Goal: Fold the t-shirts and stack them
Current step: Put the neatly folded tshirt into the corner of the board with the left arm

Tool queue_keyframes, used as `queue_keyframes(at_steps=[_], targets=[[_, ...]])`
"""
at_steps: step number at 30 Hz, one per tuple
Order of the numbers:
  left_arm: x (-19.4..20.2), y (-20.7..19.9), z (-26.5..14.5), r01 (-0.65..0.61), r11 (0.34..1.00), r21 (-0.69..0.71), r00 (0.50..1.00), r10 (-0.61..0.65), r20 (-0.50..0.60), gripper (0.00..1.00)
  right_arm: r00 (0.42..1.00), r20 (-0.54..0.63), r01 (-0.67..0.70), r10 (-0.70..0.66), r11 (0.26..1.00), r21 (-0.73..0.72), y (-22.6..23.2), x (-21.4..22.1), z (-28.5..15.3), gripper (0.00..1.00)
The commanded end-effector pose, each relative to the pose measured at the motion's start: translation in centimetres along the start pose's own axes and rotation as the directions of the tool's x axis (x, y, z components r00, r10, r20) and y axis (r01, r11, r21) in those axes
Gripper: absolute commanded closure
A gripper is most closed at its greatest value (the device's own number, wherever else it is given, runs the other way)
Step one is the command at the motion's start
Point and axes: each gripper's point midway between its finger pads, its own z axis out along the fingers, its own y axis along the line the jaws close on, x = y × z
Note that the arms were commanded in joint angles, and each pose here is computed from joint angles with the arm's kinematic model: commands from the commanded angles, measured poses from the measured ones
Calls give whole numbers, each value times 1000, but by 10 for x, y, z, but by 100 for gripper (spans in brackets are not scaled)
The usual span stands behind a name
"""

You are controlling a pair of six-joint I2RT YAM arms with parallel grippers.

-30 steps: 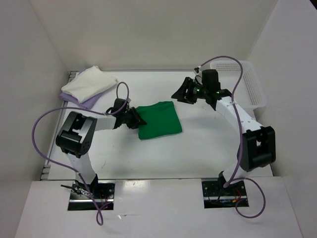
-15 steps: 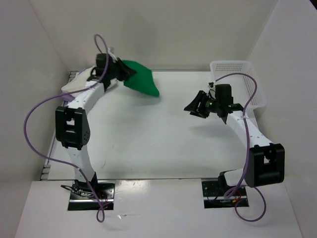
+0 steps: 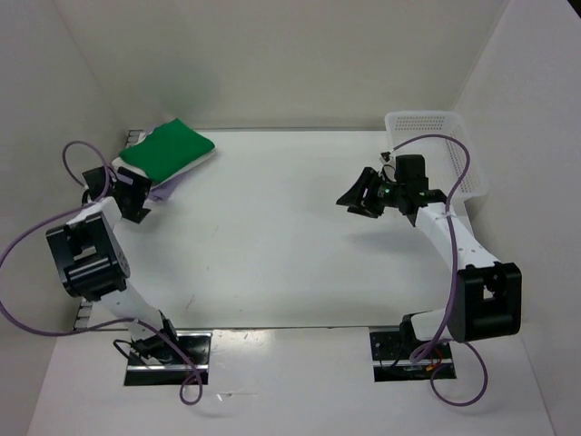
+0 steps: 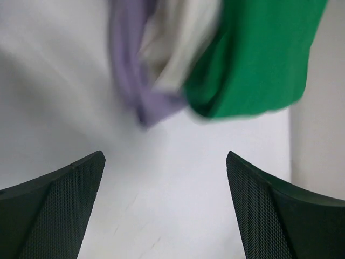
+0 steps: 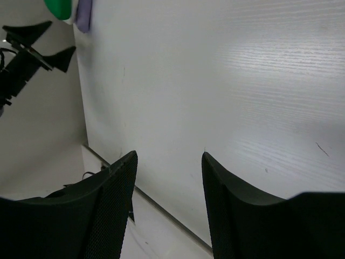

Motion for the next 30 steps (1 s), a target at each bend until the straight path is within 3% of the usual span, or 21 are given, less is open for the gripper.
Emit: queue_keyframes(at_steps=[1, 4, 8, 9, 11, 12, 18, 25, 30], targets=[[-16, -60, -66, -125, 986, 109, 977, 103, 187, 0, 999, -1, 42, -42, 998, -35, 10, -7, -3, 43], [-17, -50, -86, -144, 989, 29, 966, 134, 222, 0, 999, -16, 34, -35, 999, -36, 5, -1, -1, 43], [4, -58, -98, -165, 981, 98, 977, 150, 150, 0, 999, -34, 23, -23, 1000, -10, -6, 10, 5, 35], [24, -58, -98, -171, 977, 130, 983, 160, 93, 0, 999, -42, 19, -19, 1000, 9, -12, 16, 8, 12], [57, -56, -99, -230, 963, 141, 973, 231, 7, 0, 999, -48, 28, -26, 999, 39, -17, 26, 11, 0], [86, -54, -101, -262, 952, 159, 960, 274, -58, 0, 998, -40, 40, -39, 998, 43, -14, 27, 10, 0], [171, -43, -123, -384, 893, 235, 874, 434, -220, 0, 993, -100, 63, -57, 996, 60, -10, 58, 23, 0], [212, -41, -151, -422, 855, 300, 818, 502, -280, 0, 994, -96, 57, -51, 996, 62, -10, 70, 19, 0], [217, -41, -154, -428, 844, 322, 807, 518, -285, 0, 996, -81, 49, -47, 999, 22, -2, 67, 19, 0]])
